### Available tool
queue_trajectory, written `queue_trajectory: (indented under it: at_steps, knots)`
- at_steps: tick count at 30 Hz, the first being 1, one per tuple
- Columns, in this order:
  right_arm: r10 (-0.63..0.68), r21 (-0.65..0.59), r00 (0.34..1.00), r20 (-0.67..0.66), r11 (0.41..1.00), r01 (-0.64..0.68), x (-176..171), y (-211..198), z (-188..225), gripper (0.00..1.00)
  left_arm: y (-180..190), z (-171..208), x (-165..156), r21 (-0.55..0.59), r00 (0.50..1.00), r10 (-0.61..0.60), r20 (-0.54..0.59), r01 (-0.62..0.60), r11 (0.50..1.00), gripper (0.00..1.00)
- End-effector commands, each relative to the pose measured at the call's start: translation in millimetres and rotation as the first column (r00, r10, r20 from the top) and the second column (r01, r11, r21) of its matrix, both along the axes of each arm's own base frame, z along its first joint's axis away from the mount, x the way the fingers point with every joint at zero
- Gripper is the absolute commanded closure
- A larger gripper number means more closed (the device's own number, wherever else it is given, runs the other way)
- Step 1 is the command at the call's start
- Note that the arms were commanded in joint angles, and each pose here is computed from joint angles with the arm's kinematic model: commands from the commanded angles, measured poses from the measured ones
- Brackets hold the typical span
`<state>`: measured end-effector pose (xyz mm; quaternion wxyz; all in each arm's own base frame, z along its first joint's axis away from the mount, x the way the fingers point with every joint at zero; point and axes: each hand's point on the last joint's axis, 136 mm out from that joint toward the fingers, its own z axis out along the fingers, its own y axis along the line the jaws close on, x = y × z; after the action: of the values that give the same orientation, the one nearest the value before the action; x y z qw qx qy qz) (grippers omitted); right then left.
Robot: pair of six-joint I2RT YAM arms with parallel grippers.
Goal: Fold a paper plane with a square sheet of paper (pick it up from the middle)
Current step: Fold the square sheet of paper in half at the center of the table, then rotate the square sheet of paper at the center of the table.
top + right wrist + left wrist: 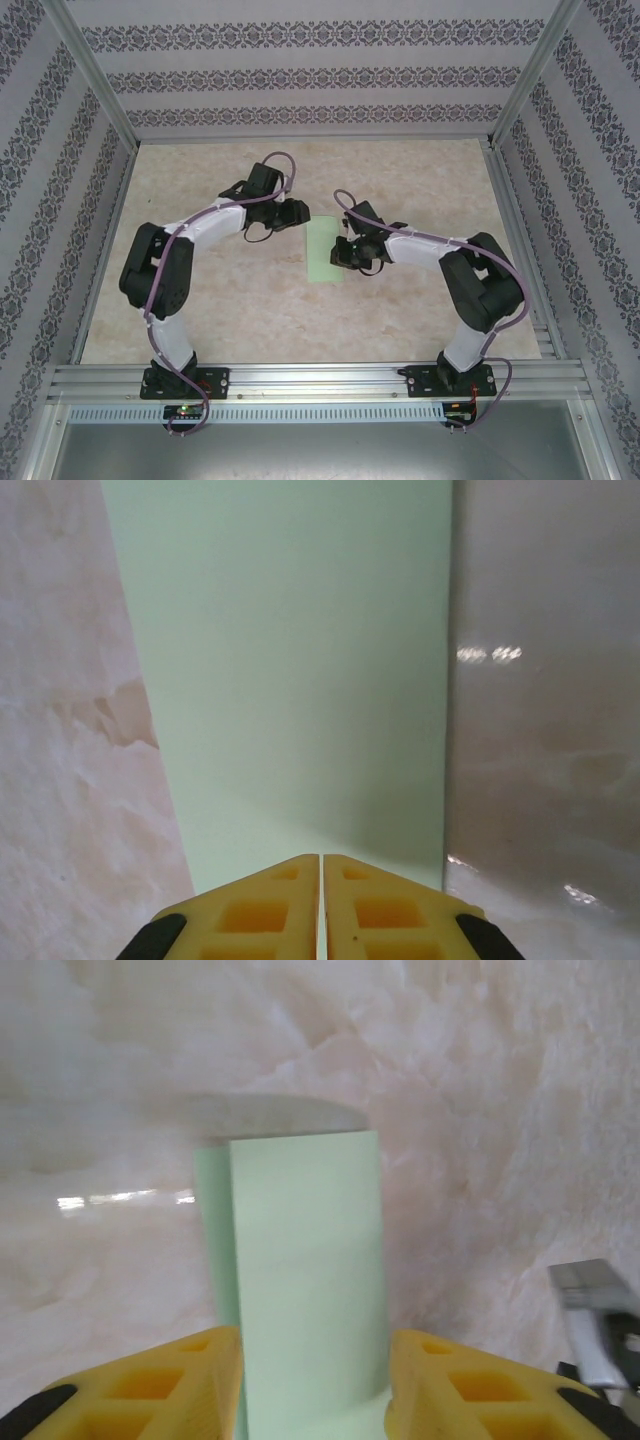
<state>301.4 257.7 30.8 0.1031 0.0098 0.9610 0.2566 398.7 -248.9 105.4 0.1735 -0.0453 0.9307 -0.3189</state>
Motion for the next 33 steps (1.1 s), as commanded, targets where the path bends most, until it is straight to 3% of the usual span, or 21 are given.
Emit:
queue_trajectory:
  at_steps: [1, 9, 15, 21, 24, 27, 33]
  knots:
    - [-0.038, -0.041, 0.999, -0.034, 0.998, 0.036, 1, 1, -8, 0.89, 31, -13, -8, 0.073, 0.994, 0.105, -0.041, -0.102, 0.992, 0.54]
    - [-0.052, -0.104, 0.991, -0.127, 0.994, 0.039, -21, 6, -28, 0.90, 65, -18, -21, 0.150, 0.982, 0.183, -0.056, -0.173, 0.973, 0.51]
    - [-0.048, -0.057, 0.986, -0.160, 0.998, 0.039, -27, 40, -26, 0.89, 83, -20, -27, 0.170, 0.979, 0.196, -0.059, -0.183, 0.968, 0.44]
    - [-0.110, -0.010, 0.992, -0.058, 0.994, 0.110, 15, 77, 1, 0.89, 96, -20, -32, 0.164, 0.970, 0.234, -0.064, -0.222, 0.961, 0.33]
    - [-0.141, -0.020, 0.989, 0.039, 0.990, 0.142, 38, 72, 26, 0.88, 99, -17, -31, 0.154, 0.967, 0.250, -0.049, -0.240, 0.959, 0.25]
    - [-0.151, -0.015, 0.984, 0.094, 0.988, 0.153, 52, 62, 42, 0.77, 88, -9, -30, 0.115, 0.984, 0.177, -0.022, -0.173, 0.978, 0.15]
    - [-0.112, -0.067, 0.993, 0.048, 0.991, 0.115, 68, 42, 33, 0.72, 90, -4, -24, 0.109, 0.984, 0.168, 0.058, -0.173, 0.979, 0.00]
